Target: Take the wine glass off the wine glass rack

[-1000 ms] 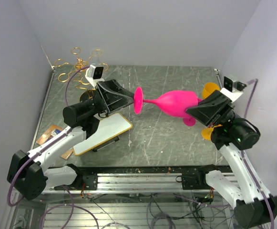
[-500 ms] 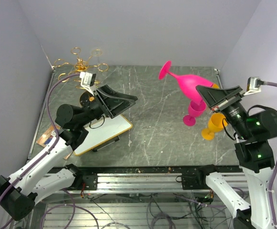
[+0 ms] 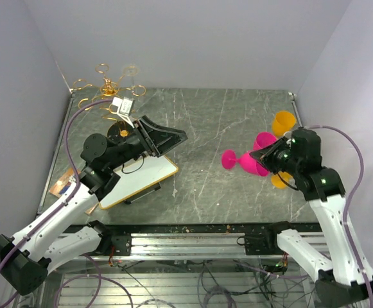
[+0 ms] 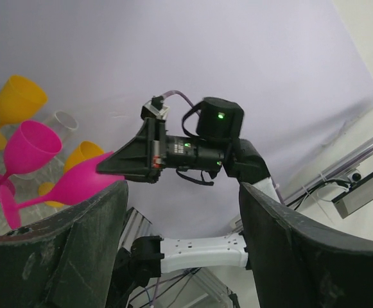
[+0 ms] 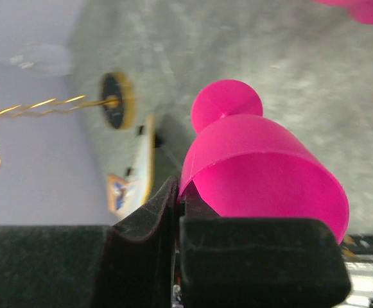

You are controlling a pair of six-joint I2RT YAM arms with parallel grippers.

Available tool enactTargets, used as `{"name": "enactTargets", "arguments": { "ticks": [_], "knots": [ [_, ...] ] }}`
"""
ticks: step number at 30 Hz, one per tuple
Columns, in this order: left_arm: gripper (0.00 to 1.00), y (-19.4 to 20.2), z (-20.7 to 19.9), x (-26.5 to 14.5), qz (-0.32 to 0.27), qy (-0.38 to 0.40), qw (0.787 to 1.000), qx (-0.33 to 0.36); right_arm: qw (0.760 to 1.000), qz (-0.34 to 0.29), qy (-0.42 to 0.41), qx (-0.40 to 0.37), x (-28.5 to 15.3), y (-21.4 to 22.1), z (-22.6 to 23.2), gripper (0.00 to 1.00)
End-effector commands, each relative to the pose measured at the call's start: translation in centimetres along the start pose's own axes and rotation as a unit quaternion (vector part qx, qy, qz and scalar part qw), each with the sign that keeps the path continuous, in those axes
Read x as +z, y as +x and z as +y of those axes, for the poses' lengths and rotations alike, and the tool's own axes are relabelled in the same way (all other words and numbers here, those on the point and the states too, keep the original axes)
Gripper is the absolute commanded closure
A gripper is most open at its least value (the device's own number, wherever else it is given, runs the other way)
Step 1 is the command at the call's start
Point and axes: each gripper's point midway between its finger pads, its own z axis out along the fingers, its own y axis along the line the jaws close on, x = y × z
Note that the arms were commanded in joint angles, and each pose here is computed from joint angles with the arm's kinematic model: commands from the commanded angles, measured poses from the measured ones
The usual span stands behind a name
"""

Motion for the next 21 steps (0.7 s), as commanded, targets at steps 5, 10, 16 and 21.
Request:
{"name": "enactTargets", "arguments": {
  "ticks": [5,10,16,21],
  "knots": [
    [0.20,-1.1,-0.1,0.1,-0.011,-0.017,0.999,0.034,0.949,0.044,0.313,-0.016,1.5,0.2,-9.8,1.00],
    [0.15,-1.4,0.2,-0.4,-0.010,-0.047,0.998,0.050,0.920,0.024,0.391,-0.004,2.3,-0.9,-11.8,1.00],
    [0.07,-2.6,0.0,-1.9,-0.024,-0.096,0.991,0.088,0.907,-0.014,0.420,0.009,3.3,-2.4,-12.2,1.00],
    [0.04,-3.2,0.0,-3.1,-0.032,-0.126,0.985,0.111,0.909,-0.034,0.415,0.007,4.5,-3.3,-12.1,1.00]
  ]
}}
